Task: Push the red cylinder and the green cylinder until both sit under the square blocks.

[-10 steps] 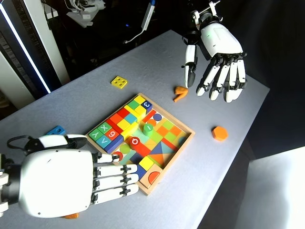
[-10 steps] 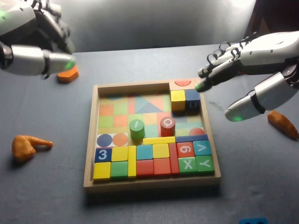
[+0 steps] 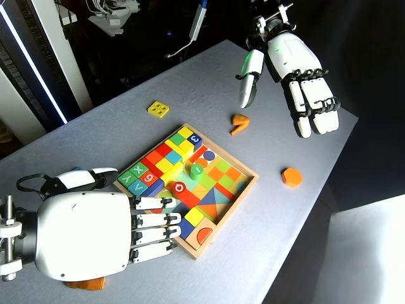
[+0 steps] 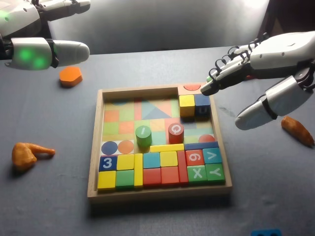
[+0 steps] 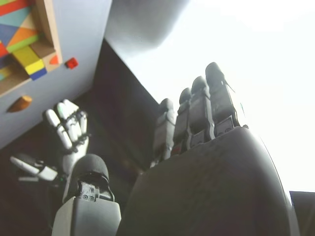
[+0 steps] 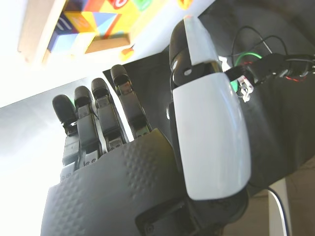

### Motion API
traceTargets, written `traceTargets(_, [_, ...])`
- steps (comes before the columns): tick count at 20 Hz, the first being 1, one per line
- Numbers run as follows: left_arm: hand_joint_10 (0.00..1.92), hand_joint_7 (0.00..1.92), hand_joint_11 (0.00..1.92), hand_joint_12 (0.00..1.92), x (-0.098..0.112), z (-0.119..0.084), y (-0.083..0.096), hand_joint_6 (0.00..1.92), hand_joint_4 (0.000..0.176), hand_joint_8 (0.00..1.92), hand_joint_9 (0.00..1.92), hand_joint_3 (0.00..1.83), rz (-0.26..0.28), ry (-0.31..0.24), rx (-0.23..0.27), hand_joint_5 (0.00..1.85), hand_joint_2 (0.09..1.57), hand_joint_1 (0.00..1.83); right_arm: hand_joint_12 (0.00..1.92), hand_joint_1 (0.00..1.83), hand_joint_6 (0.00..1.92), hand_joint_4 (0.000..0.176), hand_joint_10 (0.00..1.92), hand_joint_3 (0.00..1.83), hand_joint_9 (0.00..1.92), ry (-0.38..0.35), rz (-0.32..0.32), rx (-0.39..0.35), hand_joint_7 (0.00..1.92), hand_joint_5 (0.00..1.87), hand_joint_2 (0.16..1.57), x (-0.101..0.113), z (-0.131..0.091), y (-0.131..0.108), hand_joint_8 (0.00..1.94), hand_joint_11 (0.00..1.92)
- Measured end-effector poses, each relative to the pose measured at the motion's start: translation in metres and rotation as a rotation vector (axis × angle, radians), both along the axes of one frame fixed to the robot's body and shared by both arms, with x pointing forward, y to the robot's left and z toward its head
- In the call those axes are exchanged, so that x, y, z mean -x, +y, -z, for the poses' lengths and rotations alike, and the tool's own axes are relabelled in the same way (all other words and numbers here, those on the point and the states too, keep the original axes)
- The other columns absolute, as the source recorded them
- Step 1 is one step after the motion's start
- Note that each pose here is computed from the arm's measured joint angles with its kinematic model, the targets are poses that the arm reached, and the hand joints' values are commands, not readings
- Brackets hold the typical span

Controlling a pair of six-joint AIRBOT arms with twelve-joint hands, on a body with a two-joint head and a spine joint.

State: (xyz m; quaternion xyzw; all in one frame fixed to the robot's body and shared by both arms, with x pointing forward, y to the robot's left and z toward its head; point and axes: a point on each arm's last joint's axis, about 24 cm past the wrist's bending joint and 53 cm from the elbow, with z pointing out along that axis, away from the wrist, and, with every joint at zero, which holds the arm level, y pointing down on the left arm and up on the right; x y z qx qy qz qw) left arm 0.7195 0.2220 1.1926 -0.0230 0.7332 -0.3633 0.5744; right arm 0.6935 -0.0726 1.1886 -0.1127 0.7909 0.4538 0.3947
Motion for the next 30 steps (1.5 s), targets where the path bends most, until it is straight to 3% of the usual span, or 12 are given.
traceTargets(3, [0.00,0.05,0.00,0.28,-0.001,-0.001,-0.002,0.00,0.064,0.00,0.05,0.00,0.004,-0.003,-0.007,0.11,1.20,0.00,0.65,0.36,0.00,0.047,0.00,0.00,0.08,-0.008,-0.037,0.026,0.20,0.40,1.11,0.004,-0.002,0.013,0.00,0.00])
traceTargets(5, [0.00,0.04,0.00,0.27,-0.003,-0.003,-0.005,0.00,0.069,0.00,0.05,0.00,0.007,-0.009,-0.009,0.11,1.20,0.00,0.65,0.36,0.01,0.053,0.00,0.00,0.06,-0.012,-0.070,0.053,0.19,0.42,1.12,0.009,0.002,0.020,0.00,0.00])
traceTargets(7, [0.00,0.05,0.00,0.32,-0.004,-0.006,-0.007,0.00,0.078,0.00,0.06,0.00,0.011,-0.018,-0.013,0.09,1.20,0.00,0.60,0.38,0.01,0.072,0.00,0.00,0.04,-0.015,-0.096,0.070,0.19,0.48,1.11,0.013,0.002,0.026,0.00,0.00])
traceTargets(8, [0.01,0.03,0.00,0.31,-0.005,-0.006,-0.009,0.00,0.063,0.00,0.05,0.00,0.015,-0.021,-0.020,0.08,1.21,0.00,0.47,0.38,0.01,0.095,0.00,0.00,0.01,-0.023,-0.104,0.084,0.15,0.50,1.11,0.013,0.001,0.028,0.00,0.00])
traceTargets(10, [0.00,0.03,0.00,0.30,-0.005,-0.004,-0.014,0.00,0.040,0.00,0.05,0.00,0.023,-0.018,-0.023,0.06,1.20,0.00,0.29,0.40,0.01,0.112,0.00,0.00,0.00,-0.033,-0.115,0.098,0.13,0.54,1.10,0.013,0.001,0.033,0.00,0.00])
traceTargets(12, [0.00,0.04,0.00,0.33,-0.005,-0.003,-0.016,0.00,0.058,0.00,0.06,0.00,0.027,-0.017,-0.031,0.08,1.19,0.00,0.13,0.40,0.01,0.113,0.00,0.00,0.00,-0.042,-0.133,0.109,0.09,0.57,1.09,0.016,0.001,0.037,0.01,0.00])
traceTargets(15, [0.00,0.05,0.00,0.31,-0.006,-0.005,-0.015,0.00,0.041,0.00,0.07,0.00,0.023,-0.018,-0.026,0.08,1.20,0.00,0.02,0.32,0.00,0.140,0.00,0.00,0.00,-0.063,-0.145,0.097,0.06,0.56,1.08,0.015,-0.010,0.046,0.00,0.00])
traceTargets(19, [0.00,0.07,0.00,0.26,-0.008,-0.004,-0.011,0.00,0.034,0.00,0.07,0.00,0.013,-0.014,-0.031,0.08,1.17,0.00,0.00,0.34,0.01,0.174,0.00,0.00,0.00,-0.090,-0.166,0.110,0.05,0.58,1.08,0.014,-0.009,0.059,0.00,0.00])
traceTargets(25, [0.00,0.08,0.00,0.22,-0.010,-0.007,-0.011,0.00,0.043,0.00,0.06,0.00,0.011,-0.019,-0.026,0.08,1.17,0.00,0.00,0.34,0.00,0.176,0.00,0.00,0.00,-0.112,-0.181,0.111,0.02,0.55,1.08,0.013,-0.010,0.075,0.00,0.00])
traceTargets(26, [0.00,0.07,0.00,0.22,-0.010,-0.007,-0.012,0.00,0.028,0.00,0.06,0.00,0.013,-0.018,-0.026,0.06,1.17,0.00,0.00,0.32,0.00,0.176,0.00,0.00,0.00,-0.114,-0.175,0.112,0.02,0.54,1.08,0.010,-0.010,0.076,0.00,0.00])
traceTargets(29, [0.00,0.08,0.00,0.25,-0.010,-0.007,-0.012,0.00,0.034,0.00,0.07,0.00,0.012,-0.018,-0.026,0.08,1.18,0.00,0.00,0.31,0.00,0.176,0.00,0.00,0.00,-0.114,-0.162,0.128,0.01,0.54,1.08,0.005,-0.001,0.076,0.00,0.00])
traceTargets(30, [0.00,0.08,0.00,0.27,-0.010,-0.007,-0.012,0.01,0.051,0.00,0.07,0.00,0.012,-0.018,-0.027,0.09,1.18,0.00,0.00,0.30,0.00,0.176,0.00,0.00,0.00,-0.110,-0.161,0.130,0.01,0.55,1.08,0.004,0.002,0.076,0.00,0.00])
